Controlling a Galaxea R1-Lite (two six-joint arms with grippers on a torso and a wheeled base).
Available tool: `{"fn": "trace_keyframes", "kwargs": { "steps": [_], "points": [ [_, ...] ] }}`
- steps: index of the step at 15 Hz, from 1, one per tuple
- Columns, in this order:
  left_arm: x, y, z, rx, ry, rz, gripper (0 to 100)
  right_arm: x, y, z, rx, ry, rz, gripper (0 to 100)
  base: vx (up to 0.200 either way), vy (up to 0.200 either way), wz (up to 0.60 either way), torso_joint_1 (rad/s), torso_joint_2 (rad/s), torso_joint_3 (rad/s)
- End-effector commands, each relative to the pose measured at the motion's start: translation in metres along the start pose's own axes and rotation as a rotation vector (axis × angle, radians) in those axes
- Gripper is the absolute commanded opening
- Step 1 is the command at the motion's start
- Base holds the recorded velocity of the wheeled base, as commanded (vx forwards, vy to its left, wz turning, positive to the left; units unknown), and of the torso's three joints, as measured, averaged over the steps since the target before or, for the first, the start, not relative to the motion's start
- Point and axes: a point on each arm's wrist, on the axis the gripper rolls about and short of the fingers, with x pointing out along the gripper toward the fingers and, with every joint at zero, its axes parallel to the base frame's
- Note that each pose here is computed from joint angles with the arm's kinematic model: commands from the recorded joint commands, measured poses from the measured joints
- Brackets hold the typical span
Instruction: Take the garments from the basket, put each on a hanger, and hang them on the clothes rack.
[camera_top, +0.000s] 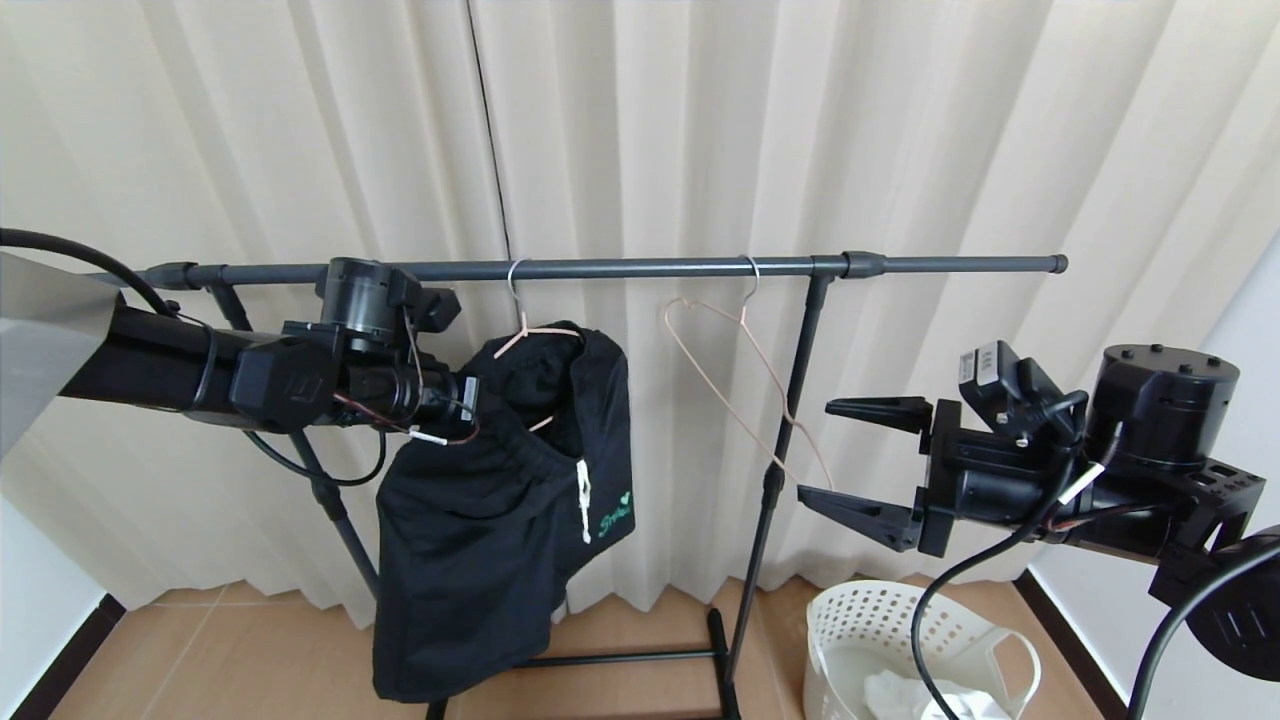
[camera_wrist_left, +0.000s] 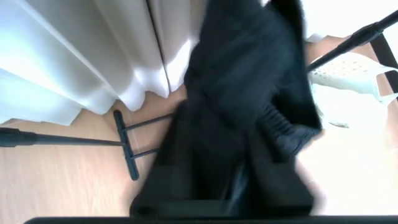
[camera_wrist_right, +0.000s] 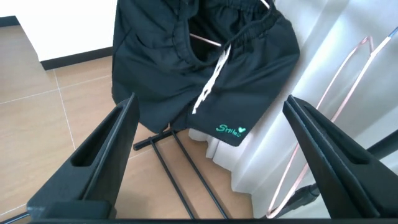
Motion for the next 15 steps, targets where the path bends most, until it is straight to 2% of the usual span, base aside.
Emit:
{"fn": "trace_keyframes", "kwargs": {
  "steps": [1, 5, 6, 9, 10, 12, 14, 15],
  "points": [
    [-0.026, -0.005, 0.006, 0.014, -0.036, -0.008, 100, 0.0, 0.0, 0.001, -0.003, -0.003, 0.0, 100, 0.0, 0.0, 0.0, 0.0, 0.0, 0.0],
    [-0.075, -0.015, 0.002, 0.028, -0.075, -0.021, 100, -0.006, 0.003, 0.01, -0.025, -0.026, -0.007, 100, 0.0, 0.0, 0.0, 0.0, 0.0, 0.0],
    [-0.108, -0.019, -0.003, 0.033, -0.109, -0.024, 100, -0.009, 0.004, 0.015, -0.033, -0.037, -0.015, 100, 0.0, 0.0, 0.0, 0.0, 0.0, 0.0],
    [-0.162, -0.025, -0.035, 0.074, -0.137, -0.039, 100, -0.014, 0.005, 0.025, -0.011, -0.061, -0.048, 100, 0.0, 0.0, 0.0, 0.0, 0.0, 0.0],
    [-0.168, -0.025, -0.039, 0.079, -0.14, -0.038, 100, -0.015, 0.005, 0.026, -0.004, -0.063, -0.063, 100, 0.0, 0.0, 0.0, 0.0, 0.0, 0.0],
    [-0.198, -0.027, -0.07, 0.09, -0.148, -0.04, 100, -0.02, 0.005, 0.037, 0.049, -0.084, -0.197, 100, 0.0, 0.0, 0.0, 0.0, 0.0, 0.0],
    [-0.213, -0.028, -0.093, 0.1, -0.146, -0.04, 100, -0.032, 0.013, 0.041, 0.124, -0.094, -0.272, 100, 0.0, 0.0, 0.0, 0.0, 0.0, 0.0],
    [-0.215, -0.028, -0.101, 0.106, -0.139, -0.039, 100, -0.035, 0.016, 0.039, 0.134, -0.089, -0.29, 100, 0.0, 0.0, 0.0, 0.0, 0.0, 0.0]
  ]
}}
